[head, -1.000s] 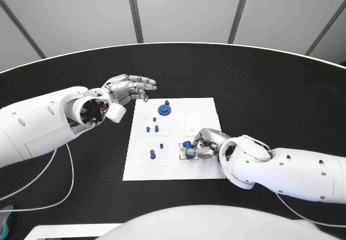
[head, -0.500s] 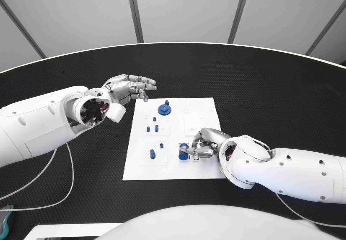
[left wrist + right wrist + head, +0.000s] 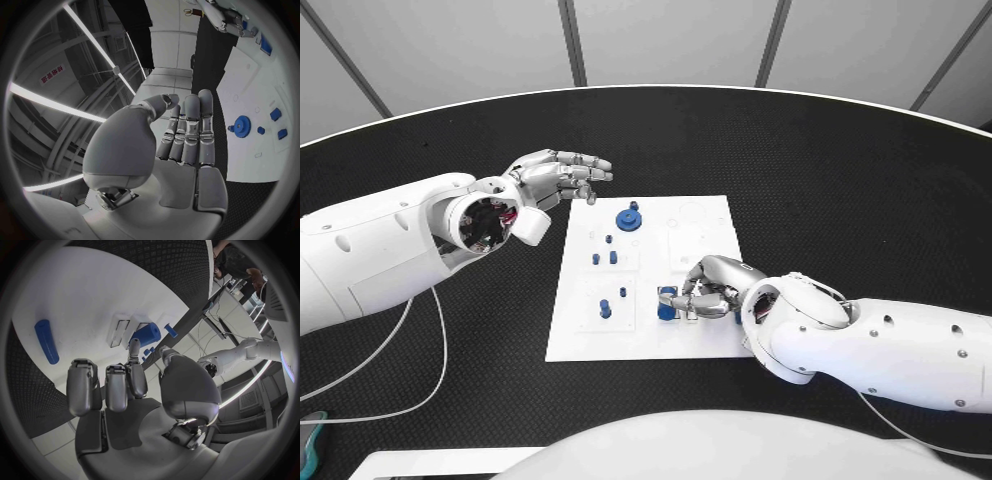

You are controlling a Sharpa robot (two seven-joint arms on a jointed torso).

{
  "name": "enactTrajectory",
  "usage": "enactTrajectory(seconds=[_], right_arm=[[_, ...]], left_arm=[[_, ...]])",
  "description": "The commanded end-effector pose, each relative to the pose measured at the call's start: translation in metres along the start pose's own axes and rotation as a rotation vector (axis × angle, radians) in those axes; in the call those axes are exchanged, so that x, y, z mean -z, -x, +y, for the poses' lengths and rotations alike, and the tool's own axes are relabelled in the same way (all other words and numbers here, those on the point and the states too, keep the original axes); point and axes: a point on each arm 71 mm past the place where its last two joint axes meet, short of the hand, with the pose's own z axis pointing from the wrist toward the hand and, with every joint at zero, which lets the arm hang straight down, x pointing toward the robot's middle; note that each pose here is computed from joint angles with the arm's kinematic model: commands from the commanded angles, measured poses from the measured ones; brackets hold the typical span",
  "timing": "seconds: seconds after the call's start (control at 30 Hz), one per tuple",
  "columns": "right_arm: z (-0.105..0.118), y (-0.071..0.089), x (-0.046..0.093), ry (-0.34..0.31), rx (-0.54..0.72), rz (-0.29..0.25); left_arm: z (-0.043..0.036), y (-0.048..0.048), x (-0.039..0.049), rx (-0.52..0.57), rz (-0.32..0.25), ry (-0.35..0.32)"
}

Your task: Assemble the parts on the task board

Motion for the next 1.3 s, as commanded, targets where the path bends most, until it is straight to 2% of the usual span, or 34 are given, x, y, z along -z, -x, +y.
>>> enactTrajectory(seconds=[0.03,0.2,0.43,1.0,1.3], right_arm=[[-0.0001,0.0012,0.0057,0.02,0.003,0.007],[-0.0018,0.0011,0.0104,0.031,0.018,0.032],[-0.0023,-0.0004,0.0102,0.029,0.033,0.053],[-0.007,0.0004,0.0031,-0.01,0.029,0.031],[-0.0091,0.0018,0.0043,-0.016,0.025,0.024]], left_arm=[[0.0001,0.0006,0.0002,0.0,-0.001,0.0],[0.0002,0.0016,-0.0001,0.0,-0.003,0.0],[0.0002,0.0014,-0.0011,0.0,-0.002,0.0],[0.0004,0.0026,-0.0007,0.0,-0.005,0.001],[0.0005,0.0034,0.0,0.0,-0.007,0.002]])
